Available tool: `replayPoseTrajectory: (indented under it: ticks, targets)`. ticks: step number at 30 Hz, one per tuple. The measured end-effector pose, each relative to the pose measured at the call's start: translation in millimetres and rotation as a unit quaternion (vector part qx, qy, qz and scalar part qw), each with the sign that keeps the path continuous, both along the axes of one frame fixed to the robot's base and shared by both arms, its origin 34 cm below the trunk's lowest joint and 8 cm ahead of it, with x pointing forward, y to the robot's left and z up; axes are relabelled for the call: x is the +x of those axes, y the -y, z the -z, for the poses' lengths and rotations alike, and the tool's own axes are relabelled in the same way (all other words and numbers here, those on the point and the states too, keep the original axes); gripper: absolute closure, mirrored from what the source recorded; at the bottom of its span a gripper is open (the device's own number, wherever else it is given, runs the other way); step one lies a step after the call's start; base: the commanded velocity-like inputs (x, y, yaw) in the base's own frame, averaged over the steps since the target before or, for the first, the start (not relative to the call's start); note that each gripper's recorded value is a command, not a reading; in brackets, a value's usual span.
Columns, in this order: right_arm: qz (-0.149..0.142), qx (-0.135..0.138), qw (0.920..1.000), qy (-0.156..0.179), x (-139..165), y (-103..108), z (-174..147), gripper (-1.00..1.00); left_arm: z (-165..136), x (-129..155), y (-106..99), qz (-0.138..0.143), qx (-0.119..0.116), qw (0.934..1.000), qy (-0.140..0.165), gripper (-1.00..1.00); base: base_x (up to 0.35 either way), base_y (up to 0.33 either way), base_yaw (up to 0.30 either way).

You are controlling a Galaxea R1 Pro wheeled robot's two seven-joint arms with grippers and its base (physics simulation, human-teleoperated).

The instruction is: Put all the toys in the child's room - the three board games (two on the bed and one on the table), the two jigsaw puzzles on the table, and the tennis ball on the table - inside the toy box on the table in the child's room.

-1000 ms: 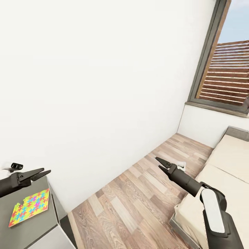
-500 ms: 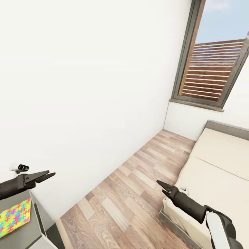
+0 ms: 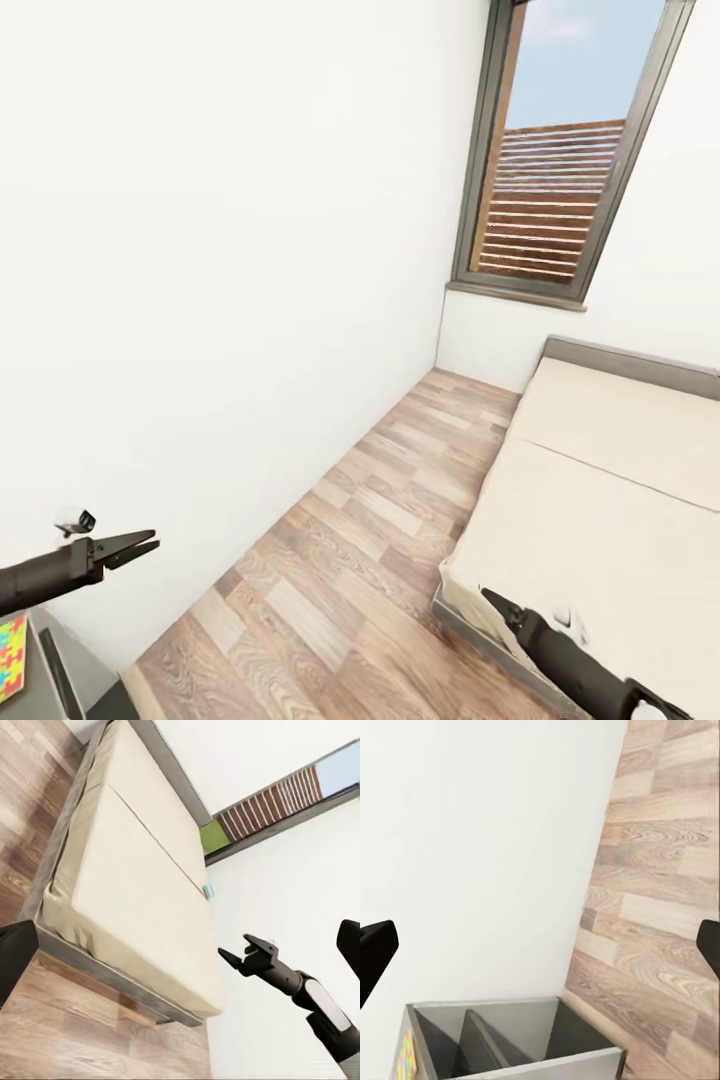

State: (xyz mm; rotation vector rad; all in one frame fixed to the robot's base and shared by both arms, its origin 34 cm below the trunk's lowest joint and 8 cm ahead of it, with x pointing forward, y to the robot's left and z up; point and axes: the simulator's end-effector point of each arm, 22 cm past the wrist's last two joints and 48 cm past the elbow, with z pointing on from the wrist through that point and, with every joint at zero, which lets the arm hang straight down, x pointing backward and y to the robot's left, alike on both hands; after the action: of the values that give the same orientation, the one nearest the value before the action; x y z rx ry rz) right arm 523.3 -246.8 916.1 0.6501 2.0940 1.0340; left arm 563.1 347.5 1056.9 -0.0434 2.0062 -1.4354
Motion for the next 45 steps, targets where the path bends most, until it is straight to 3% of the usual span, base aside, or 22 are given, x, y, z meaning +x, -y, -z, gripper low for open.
replayPoseTrajectory:
  ticks: [2,8,18,28,40,45]
  targets:
    - [0.008,-0.006,0.9999,-0.014,-8.9,2.1,21.2,-1.0,14.4,-3.1,-3.0,-0.001,0.008,0.9999,-0.007,-1.0,0.0,0.0,-0.278]
    - [0.002,-0.015,0.9995,-0.028,-20.2,-7.4,44.4,-1.0,33.2,-8.2,-6.0,-0.003,0.015,0.9997,-0.019,-1.0,0.0,0.0,-0.278]
    - [0.006,-0.027,0.9993,-0.027,-23.0,-6.0,53.2,-1.0,53.2,-6.5,-5.3,-0.016,0.033,0.9986,-0.037,-1.0,0.0,0.0,-0.279]
    - [0.022,-0.039,0.9975,-0.055,-40.5,10.0,86.0,-1.0,57.5,-5.3,0.8,-0.017,0.033,0.9986,-0.039,-1.0,0.0,0.0,-0.279]
    - [0.01,-0.026,0.9993,-0.026,-41.6,18.9,77.9,-1.0,60.0,-5.0,5.1,-0.017,0.034,0.9984,-0.041,-1.0,0.0,0.0,-0.279]
    - [0.024,-0.029,0.998,-0.051,-59.9,27.9,104.8,-1.0,80.9,-8.8,2.2,-0.021,0.063,0.9958,-0.063,-1.0,0.0,0.0,-0.279]
